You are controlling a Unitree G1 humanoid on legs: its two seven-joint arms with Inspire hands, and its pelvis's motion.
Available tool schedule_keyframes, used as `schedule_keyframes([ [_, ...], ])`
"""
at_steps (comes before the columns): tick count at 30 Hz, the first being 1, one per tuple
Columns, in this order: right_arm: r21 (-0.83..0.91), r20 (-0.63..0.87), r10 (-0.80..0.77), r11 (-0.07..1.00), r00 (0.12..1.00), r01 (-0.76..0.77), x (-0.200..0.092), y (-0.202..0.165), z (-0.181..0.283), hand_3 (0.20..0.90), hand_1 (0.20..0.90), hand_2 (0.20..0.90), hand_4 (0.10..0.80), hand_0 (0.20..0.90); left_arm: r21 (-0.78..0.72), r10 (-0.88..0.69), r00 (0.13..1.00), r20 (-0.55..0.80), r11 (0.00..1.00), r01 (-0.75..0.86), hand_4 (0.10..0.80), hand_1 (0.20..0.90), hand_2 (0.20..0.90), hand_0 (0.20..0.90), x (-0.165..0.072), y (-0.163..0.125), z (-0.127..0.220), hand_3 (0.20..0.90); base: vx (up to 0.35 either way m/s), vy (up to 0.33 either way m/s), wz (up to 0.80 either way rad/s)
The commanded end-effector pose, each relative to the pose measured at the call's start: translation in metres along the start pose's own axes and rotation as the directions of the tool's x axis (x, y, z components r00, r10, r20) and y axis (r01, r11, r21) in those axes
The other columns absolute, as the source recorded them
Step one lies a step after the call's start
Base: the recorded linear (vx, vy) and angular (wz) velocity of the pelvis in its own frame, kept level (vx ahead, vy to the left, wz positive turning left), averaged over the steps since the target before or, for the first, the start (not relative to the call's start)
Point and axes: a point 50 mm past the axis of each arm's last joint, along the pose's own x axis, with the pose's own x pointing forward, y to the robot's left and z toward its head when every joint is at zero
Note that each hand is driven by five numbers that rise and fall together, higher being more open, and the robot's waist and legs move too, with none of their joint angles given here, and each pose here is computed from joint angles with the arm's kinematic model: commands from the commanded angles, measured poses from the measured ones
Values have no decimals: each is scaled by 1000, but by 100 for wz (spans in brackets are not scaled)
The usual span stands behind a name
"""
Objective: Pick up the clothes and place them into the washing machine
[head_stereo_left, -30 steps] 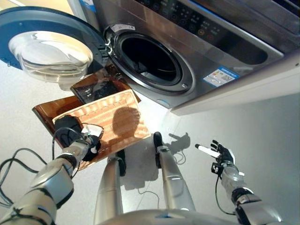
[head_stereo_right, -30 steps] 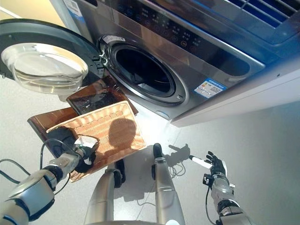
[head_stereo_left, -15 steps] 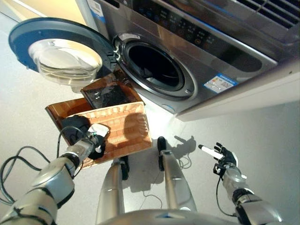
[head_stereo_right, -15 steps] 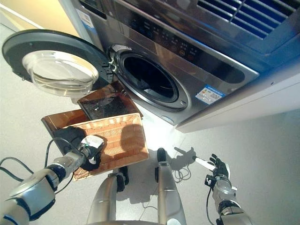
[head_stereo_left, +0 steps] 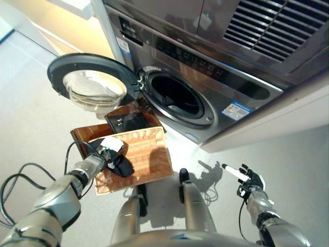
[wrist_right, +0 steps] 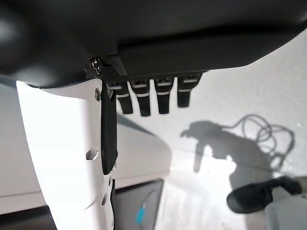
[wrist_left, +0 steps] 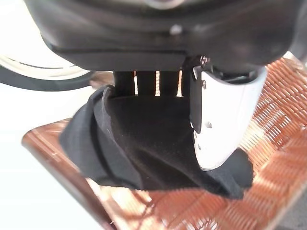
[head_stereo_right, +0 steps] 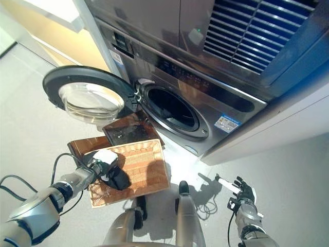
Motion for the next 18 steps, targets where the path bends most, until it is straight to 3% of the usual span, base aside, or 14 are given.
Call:
schedule_keyframes([
  [1,21,30,-97,995,995,96,0,-33,7,900,900,900,800,900,-30,65,992,-106,997,-69,300,200,200,200,-6,7,-29,200,122,-61,6],
  [18,54,-48,-99,993,994,102,-8,-38,-19,900,900,900,800,900,-40,56,989,-139,997,-62,300,200,200,200,-13,-6,-38,200,90,-46,7],
])
